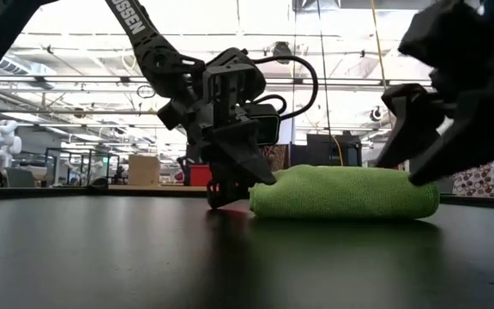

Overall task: Roll towel into tight, uniform cylinder
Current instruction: Roll the green towel

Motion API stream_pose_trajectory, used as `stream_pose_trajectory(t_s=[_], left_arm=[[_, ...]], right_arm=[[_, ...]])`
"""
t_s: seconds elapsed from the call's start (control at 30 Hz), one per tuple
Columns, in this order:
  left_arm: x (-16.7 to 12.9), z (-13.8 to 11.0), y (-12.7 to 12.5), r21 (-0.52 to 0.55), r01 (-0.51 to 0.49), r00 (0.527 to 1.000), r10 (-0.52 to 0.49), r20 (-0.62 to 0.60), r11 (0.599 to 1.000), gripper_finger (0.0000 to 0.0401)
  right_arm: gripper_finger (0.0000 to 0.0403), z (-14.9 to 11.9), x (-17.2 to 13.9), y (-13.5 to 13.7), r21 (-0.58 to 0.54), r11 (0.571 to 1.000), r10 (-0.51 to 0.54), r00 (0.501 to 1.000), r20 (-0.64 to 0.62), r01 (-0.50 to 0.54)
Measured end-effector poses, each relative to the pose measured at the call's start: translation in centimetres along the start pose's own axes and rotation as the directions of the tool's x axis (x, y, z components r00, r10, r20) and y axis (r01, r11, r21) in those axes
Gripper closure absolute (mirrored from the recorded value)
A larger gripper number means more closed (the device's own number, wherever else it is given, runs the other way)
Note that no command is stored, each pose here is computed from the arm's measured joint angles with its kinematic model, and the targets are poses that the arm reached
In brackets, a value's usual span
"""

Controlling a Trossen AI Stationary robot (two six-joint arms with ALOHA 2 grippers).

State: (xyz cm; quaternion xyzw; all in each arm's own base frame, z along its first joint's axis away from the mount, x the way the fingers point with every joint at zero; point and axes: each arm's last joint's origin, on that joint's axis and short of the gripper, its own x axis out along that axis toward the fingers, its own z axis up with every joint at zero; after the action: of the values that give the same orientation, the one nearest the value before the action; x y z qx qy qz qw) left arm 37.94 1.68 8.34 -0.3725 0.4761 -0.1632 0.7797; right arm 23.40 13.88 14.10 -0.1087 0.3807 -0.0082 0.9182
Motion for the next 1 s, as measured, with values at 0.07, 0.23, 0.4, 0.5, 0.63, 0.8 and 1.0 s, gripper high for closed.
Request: stream_pose_trajectory(t_s=[0.07, 0.23, 0.4, 0.5, 0.63, 0.8, 1.0], left_arm=[[0.0, 0.0, 0.0, 0.002, -0.005, 1.0, 0.005, -0.001, 1.0, 0.0399], [0.0, 0.0, 0.1, 0.002, -0.023, 1.0, 0.023, 0.006, 1.0, 0.0395], [0.0, 0.0, 0.1, 0.011, -0.023, 1.0, 0.023, 0.006, 1.0, 0.0392], [0.0, -0.1, 0.0, 0.036, 0.003, 1.0, -0.002, -0.007, 0.999, 0.039], [-0.1, -0.1, 0.0, 0.05, 0.024, 1.0, -0.023, -0.017, 0.998, 0.0369], [-0.3, -0.2, -0.2, 0.111, 0.054, 0.998, -0.05, -0.037, 0.992, 0.0293], [-2.2, 0.4, -1.5, 0.244, -0.006, 0.999, -0.003, 0.037, 0.97, 0.0188]], right_arm=[[0.0163, -0.3, 0.3, 0.1, 0.001, 1.0, -0.006, 1.0, -0.017, 0.006], [0.0169, -1.4, 1.6, 0.7, 0.004, 1.0, -0.025, 0.997, -0.071, 0.025], [0.0186, -2.2, 2.9, 0.9, 0.063, 0.996, -0.052, 0.993, -0.11, 0.06], [0.0219, -2.3, 3.2, 0.7, 0.115, 0.991, -0.057, 0.991, -0.123, 0.071], [0.0291, -2.3, 3.4, 0.3, 0.168, 0.982, -0.066, 0.989, -0.132, 0.087], [0.0379, -2.1, 3.8, -0.6, 0.244, 0.968, -0.022, 0.987, -0.161, 0.061], [0.0377, -1.9, 4.2, -1.4, 0.328, 0.945, 0.06, 0.981, -0.183, 0.004]])
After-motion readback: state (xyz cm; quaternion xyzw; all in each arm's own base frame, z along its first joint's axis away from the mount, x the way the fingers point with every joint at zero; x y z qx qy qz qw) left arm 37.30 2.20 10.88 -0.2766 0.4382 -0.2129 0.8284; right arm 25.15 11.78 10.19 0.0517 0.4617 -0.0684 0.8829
